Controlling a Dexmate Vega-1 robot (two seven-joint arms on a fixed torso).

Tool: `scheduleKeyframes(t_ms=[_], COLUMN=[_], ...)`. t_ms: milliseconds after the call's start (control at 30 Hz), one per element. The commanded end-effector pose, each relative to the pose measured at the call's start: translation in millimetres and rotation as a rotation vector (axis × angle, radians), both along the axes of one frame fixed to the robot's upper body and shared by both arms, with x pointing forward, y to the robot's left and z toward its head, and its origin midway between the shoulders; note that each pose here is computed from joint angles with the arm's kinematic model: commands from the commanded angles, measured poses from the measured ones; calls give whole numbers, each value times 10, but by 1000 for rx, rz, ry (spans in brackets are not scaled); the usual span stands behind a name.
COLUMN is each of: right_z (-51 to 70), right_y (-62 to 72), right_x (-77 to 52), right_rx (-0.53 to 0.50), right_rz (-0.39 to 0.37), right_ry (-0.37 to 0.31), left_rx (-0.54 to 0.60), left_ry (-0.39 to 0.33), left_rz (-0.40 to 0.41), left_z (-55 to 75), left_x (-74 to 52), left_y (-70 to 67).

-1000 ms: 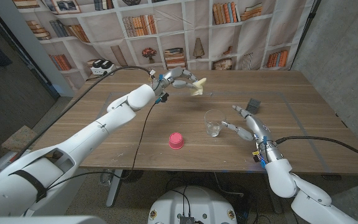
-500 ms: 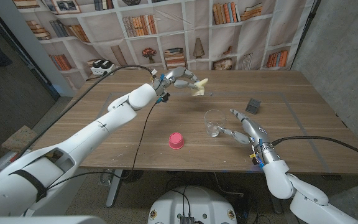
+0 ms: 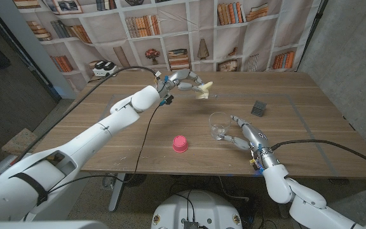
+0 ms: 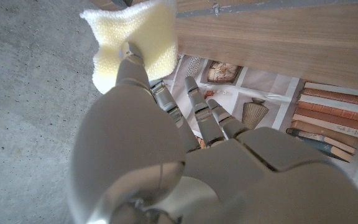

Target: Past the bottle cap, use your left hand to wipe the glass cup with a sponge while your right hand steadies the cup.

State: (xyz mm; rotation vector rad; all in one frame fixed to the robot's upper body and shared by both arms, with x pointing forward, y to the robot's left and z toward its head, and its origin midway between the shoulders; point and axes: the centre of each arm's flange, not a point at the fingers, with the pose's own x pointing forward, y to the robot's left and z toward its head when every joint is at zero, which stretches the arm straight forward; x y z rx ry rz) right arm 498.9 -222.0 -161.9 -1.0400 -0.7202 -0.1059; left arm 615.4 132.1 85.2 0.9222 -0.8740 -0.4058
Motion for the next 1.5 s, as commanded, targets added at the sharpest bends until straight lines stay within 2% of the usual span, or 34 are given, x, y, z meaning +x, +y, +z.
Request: scheduleKeyframes(t_ms=[33,600,900,1333,1500], right_z=[-70,-77,-142,-136,-111], right_y=[46,117,193,223,229], right_x=[133,251,246,291,281], right_rx=[23,59,169,235,228], right_rz=[-47,-32,-60,-65,-81], right_ry=[11,20,-54,-47,-40], left_rx=[-5,-13,-16,-18,-19], left_ry=[24,27,22,19,17], left_rz=[6,21,30,23,18], left_z=[-114,-143,-130,-83,-69], left_x=[25,35,61,125,145], left_y=[61,58,46,27,29])
